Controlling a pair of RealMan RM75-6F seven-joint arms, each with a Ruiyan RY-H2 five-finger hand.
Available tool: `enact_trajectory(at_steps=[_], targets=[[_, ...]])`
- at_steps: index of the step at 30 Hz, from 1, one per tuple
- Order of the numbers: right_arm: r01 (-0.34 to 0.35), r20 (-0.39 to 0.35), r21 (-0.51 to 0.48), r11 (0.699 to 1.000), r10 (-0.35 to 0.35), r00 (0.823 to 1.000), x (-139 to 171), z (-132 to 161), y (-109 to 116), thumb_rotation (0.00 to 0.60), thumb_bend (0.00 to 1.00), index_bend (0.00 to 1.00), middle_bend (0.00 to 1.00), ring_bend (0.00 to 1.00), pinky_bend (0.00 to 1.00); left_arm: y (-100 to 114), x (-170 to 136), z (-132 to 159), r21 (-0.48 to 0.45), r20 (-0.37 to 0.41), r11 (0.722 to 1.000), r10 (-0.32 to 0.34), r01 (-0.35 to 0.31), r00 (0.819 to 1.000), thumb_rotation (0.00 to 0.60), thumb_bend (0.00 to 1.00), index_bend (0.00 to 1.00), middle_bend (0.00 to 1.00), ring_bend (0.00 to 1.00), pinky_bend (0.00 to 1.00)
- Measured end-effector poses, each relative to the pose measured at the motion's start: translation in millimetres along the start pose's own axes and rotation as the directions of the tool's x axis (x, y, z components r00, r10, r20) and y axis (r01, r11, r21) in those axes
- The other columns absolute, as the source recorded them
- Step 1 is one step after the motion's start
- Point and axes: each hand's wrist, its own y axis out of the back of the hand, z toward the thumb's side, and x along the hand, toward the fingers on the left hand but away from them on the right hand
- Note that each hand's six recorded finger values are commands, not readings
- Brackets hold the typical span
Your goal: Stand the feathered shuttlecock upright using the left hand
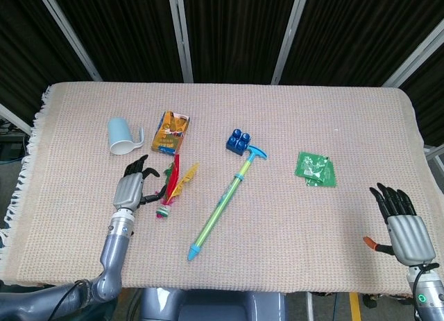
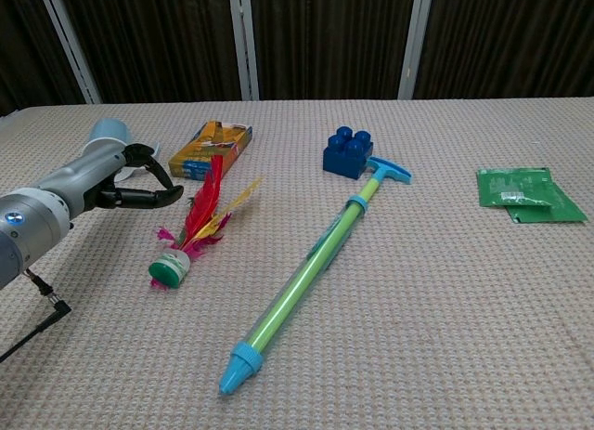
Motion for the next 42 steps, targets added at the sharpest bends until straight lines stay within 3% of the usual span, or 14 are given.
enact_trajectory(at_steps=[10,18,27,30,36,42], targets=[[-0.007,0.01,-0.003,1.0,0.007,1.0,-3.1,-2.8,-1.4,0.6,0.08,0.0,0.0,0.0,0.0,-2.3,11.4,-1.7,0.039,0.003,0.998,0.055,-0.055,0.998,0.359,0.29,0.32,0.0,0.0,0.0],[-0.008,0.005,-0.007,1.0,0.008,1.0,-3.7,-2.4,-1.2,0.6,0.08,0.0,0.0,0.0,0.0,-16.9,28.6,6.4,0.039,0.004,0.998,0.041,-0.041,0.999,0.357,0.29,0.32,0.0,0.0,0.0],[-0.007,0.009,-0.012,1.0,0.007,1.0,-4.9,-4.2,0.0,0.6,0.08,0.0,0.0,0.0,0.0,-51.9,45.4,34.2,0.037,0.045,0.999,-0.017,0.015,0.999,0.358,0.29,0.34,0.0,0.0,0.0],[-0.004,0.016,-0.017,1.0,0.005,1.0,-5.4,-6.6,0.9,0.6,0.08,0.0,0.0,0.0,0.0,-60.4,47.9,41.8,0.043,0.057,0.999,-0.025,0.022,0.998,0.361,0.34,0.41,0.0,0.0,0.0],[-0.008,0.024,-0.016,1.0,0.008,1.0,-6.7,-9.5,0.4,0.6,0.08,0.0,0.0,0.0,0.0,-66.6,49.0,51.5,0.019,0.078,1.0,-0.011,0.01,0.997,0.379,0.59,0.66,0.0,0.0,0.0],[-0.017,0.022,-0.008,1.0,0.017,1.0,-8.1,-8.1,-1.9,0.6,0.08,0.0,0.0,0.0,0.0,-55.2,43.7,57.3,-0.042,0.128,0.998,0.061,-0.056,0.99,0.387,0.61,0.7,0.0,0.0,0.0]])
